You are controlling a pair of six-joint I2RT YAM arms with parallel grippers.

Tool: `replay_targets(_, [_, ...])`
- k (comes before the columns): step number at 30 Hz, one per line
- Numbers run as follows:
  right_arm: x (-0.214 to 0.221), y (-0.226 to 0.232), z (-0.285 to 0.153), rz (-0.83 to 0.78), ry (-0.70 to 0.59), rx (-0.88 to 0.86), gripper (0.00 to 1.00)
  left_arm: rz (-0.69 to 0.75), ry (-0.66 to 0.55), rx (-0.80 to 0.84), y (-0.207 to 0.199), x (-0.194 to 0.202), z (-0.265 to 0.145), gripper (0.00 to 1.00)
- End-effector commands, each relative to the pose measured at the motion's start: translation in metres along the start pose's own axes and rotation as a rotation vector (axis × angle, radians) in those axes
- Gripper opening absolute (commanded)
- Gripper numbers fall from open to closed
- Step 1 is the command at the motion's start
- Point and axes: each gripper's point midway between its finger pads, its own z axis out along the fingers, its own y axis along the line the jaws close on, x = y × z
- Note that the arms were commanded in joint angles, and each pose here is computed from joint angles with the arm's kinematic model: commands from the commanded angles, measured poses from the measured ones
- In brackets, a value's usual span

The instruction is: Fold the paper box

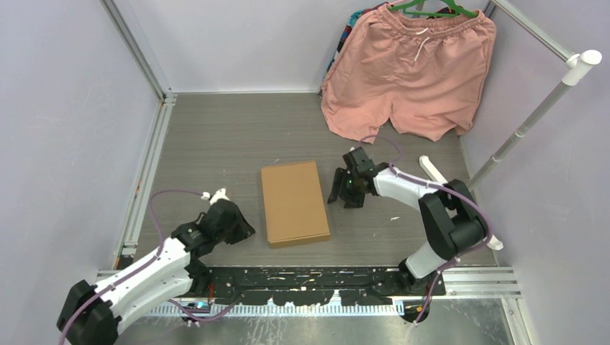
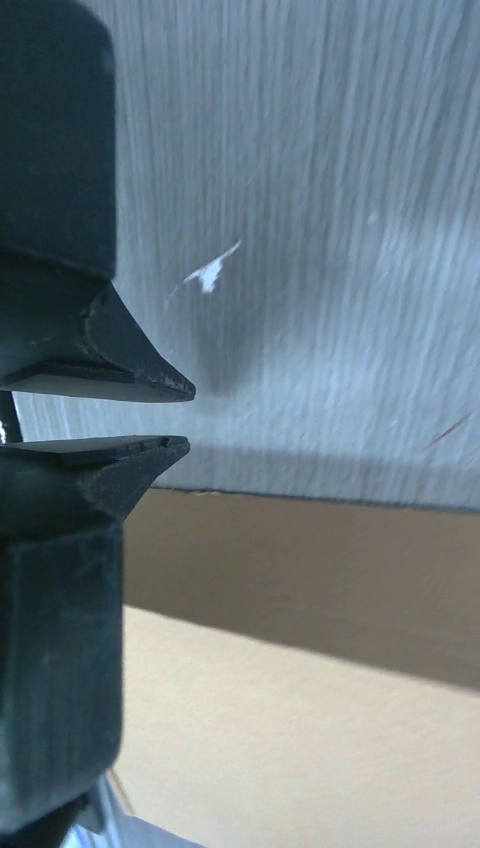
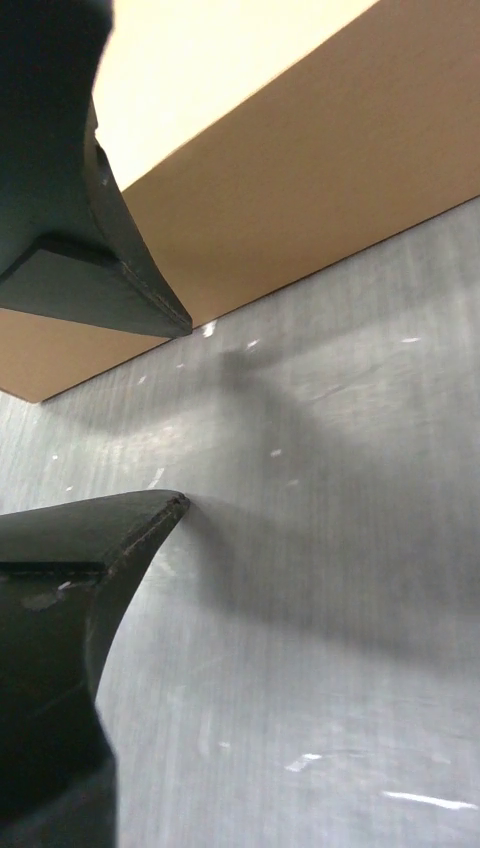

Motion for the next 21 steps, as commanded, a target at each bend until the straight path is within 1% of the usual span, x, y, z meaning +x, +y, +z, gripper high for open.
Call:
replay_targets(1, [-0.043, 0.014, -0.001, -0.026, -0.031, -0.031, 0.63, 0.007, -0.035, 0.049, -0.024, -0.047, 0.005, 0.20])
replay_targets(3, [-0.066, 0.022, 0.001, -0.021, -0.041, -0.044, 0.63, 0.008, -0.057, 0.043, -0.030, -0.072, 0.009, 0.20])
replay_targets(6, [-0.088, 0.027, 0.010, -0.017, -0.037, -0.042, 0.63, 0.018, -0.112, 0.057, -0.047, -0.116, 0.013, 0.19])
replay_targets(7, [-0.093, 0.028, 0.013, -0.018, -0.032, -0.043, 0.62, 0.018, -0.118, 0.055, -0.050, -0.127, 0.017, 0.17])
replay_targets(9, [-0.100, 0.031, 0.019, -0.024, -0.022, -0.039, 0.62, 0.013, -0.111, 0.076, -0.056, -0.141, 0.026, 0.07])
replay_targets(10, [-0.102, 0.032, 0.021, -0.025, -0.017, -0.041, 0.62, 0.008, -0.103, 0.078, -0.057, -0.144, 0.032, 0.04])
replay_targets(13, [-0.106, 0.035, 0.026, -0.029, -0.006, -0.042, 0.60, 0.005, -0.081, 0.094, -0.062, -0.149, 0.048, 0.01])
replay_targets(21, [-0.109, 0.041, 0.030, -0.038, 0.002, -0.062, 0.55, 0.010, -0.062, 0.033, -0.048, -0.150, 0.087, 0.00])
